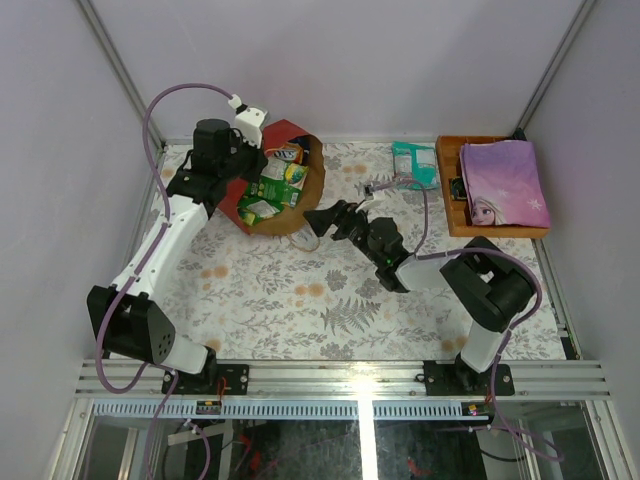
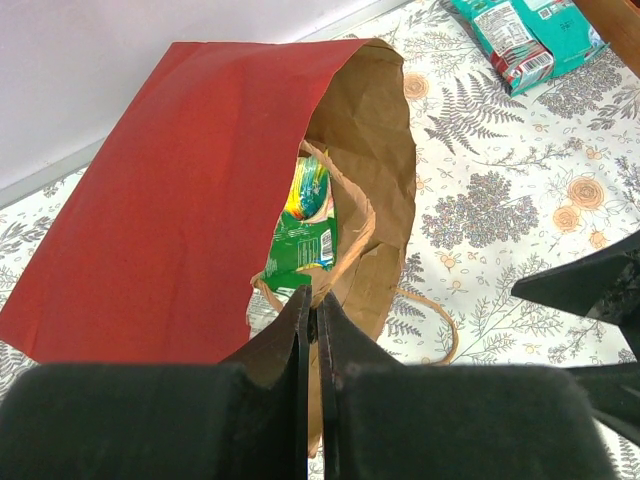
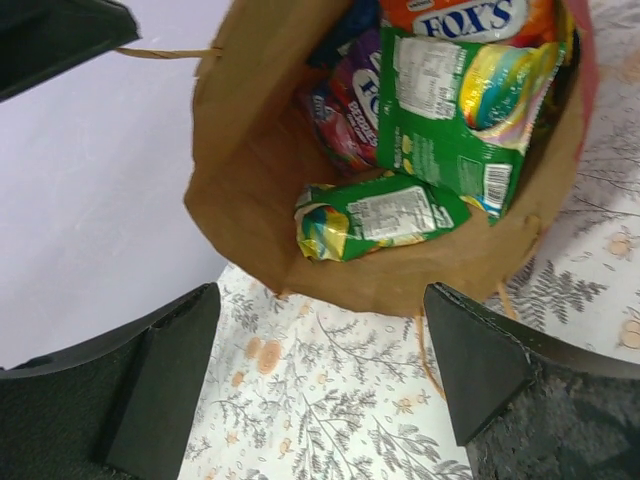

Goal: Take the snacks out of the paper bag

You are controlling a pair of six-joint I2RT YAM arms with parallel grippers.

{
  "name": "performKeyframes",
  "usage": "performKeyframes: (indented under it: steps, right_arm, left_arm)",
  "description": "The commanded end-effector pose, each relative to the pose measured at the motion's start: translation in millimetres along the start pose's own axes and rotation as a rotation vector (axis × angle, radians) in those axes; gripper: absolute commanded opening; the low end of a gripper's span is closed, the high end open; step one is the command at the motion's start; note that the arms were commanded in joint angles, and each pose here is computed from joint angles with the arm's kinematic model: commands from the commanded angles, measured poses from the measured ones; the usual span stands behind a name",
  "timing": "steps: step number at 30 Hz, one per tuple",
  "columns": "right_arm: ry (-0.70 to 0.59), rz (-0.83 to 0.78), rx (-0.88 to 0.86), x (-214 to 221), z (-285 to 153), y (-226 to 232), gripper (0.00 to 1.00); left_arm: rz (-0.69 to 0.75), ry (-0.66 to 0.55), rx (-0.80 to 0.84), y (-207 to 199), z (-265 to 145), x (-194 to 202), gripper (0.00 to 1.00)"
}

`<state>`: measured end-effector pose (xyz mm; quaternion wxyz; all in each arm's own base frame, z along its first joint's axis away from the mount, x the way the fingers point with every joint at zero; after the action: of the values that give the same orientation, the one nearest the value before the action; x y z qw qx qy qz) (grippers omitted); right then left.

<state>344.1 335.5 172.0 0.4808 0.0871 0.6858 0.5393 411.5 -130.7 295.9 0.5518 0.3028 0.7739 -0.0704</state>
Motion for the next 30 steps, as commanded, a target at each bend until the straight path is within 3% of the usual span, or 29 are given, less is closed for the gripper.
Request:
performKeyframes:
  steps: [1, 12, 21, 30]
  right_arm:
    - [-0.143, -0.002, -0.085, -13.1, 0.8, 23.7, 0.9]
    - [-0.183, -0.01, -0.004, 13.4, -7.1, 10.3, 0.89]
    - [-0.19, 0.002, -0.022, 24.4, 33.5, 10.5, 0.92]
    - [-0.219, 0.117, 0.086, 19.3, 81.4, -40.4, 0.89]
  left_arm:
    - [0.016, -0.084, -0.024, 1.3, -10.2, -22.9, 0.0]
    - [0.02, -0.121, 0.002, -5.4, -17.1, -28.6, 0.0]
    - [0.027, -0.122, -0.006, -4.0, -16.9, -28.3, 0.0]
    - [0.021, -0.122, -0.016, -3.3, -17.7, -27.8, 0.0]
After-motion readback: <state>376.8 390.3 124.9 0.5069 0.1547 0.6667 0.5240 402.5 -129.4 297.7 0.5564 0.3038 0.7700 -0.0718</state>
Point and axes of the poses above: each gripper's point midway between its finger pads, its own z axis out along the fingers, its own y axis along the line the jaws close on, x = y × z, the point moved 2 cm from there along -z, back along the fingers, and after that the axes turned 13 degrees about z, right-handed, at the moved point
